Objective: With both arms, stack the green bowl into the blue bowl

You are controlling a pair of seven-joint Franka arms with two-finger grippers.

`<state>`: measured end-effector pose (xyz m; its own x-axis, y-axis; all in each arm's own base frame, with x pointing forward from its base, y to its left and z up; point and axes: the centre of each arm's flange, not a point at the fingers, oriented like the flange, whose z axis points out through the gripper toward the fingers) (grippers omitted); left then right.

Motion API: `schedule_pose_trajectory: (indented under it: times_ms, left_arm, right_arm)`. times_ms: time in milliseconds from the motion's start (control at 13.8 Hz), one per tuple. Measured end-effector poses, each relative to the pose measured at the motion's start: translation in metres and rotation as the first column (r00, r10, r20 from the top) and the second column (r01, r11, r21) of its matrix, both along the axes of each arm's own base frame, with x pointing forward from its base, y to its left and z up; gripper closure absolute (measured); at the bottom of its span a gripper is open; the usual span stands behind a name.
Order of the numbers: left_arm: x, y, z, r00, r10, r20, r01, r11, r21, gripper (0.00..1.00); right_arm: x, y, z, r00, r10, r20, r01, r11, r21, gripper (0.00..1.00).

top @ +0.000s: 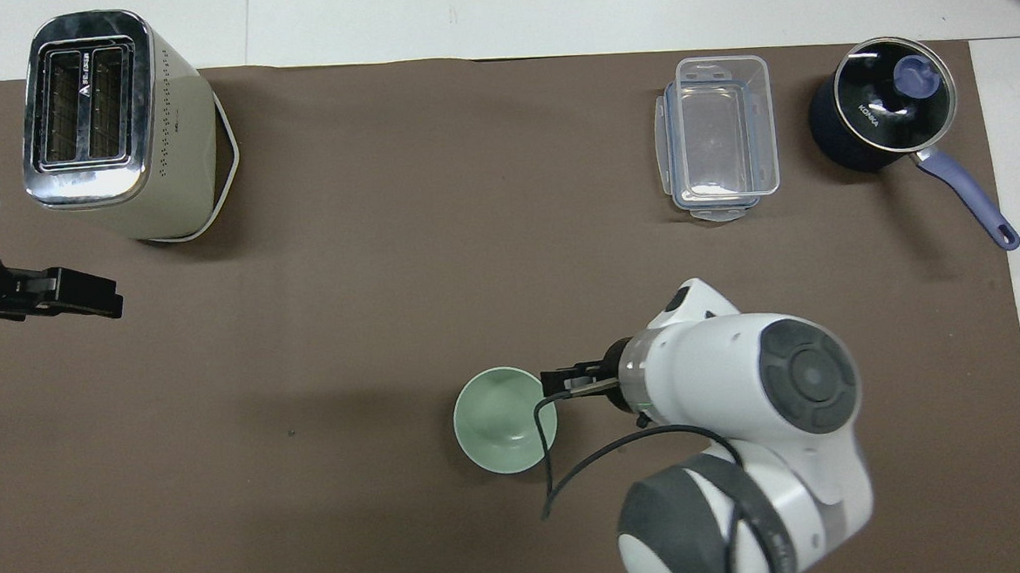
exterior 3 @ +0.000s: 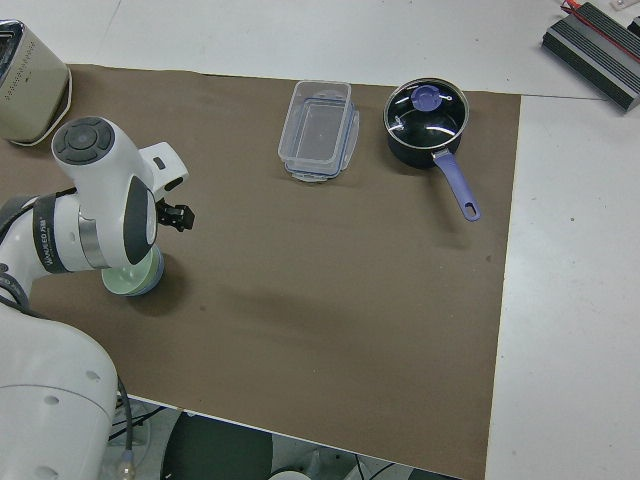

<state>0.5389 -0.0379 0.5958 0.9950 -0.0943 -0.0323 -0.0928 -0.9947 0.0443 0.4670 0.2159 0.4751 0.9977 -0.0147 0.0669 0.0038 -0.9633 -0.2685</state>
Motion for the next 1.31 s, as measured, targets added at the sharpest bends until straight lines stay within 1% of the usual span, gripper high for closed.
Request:
schedule_pose_trajectory:
  times_ms: [145,218,363,654,726,872,1017,1308]
  left_arm:
    - [0.000,0.000,0.000,1.000,0.000,0.000,0.000,1.000,0.000,0.00]
    - [0.000,0.000,0.000,1.000,0.000,0.000,0.000,1.000,0.000,0.00]
    - [0.000,0.000,0.000,1.000,0.000,0.000,0.000,1.000,0.000,0.00]
    - [0.000,0.000,0.000,1.000,0.000,0.000,0.000,1.000,0.000,0.00]
    - [0.000,0.000,0.000,1.000,0.000,0.000,0.000,1.000,0.000,0.00]
    - [0.000,0.000,0.000,1.000,0.000,0.000,0.000,1.000,0.000,0.00]
    - [0.000,0.000,0.000,1.000,0.000,0.000,0.000,1.000,0.000,0.00]
    - [0.000,0.000,0.000,1.000,0.000,0.000,0.000,1.000,0.000,0.00]
  right_arm:
    - [0.011,-0.039,0.027,0.998,-0.058,0.007,0.058,0.998,-0.009,0.00]
    - [0.020,-0.060,0.042,0.997,-0.078,0.018,0.078,0.997,-0.028,0.00]
    - [0.035,-0.096,0.079,0.995,-0.091,0.041,0.095,0.991,-0.090,0.00]
    - [0.052,-0.133,0.152,0.994,-0.101,0.049,0.109,0.977,-0.182,0.00]
    - [0.053,-0.136,0.167,0.994,-0.100,0.039,0.106,0.974,-0.202,0.00]
    - [0.054,-0.141,0.189,0.995,-0.097,0.001,0.095,0.966,-0.240,0.00]
    - [0.057,-0.147,0.203,0.995,-0.101,-0.015,0.093,0.953,-0.288,0.00]
    - [0.065,-0.149,0.204,0.994,-0.106,-0.040,0.089,0.949,-0.303,0.00]
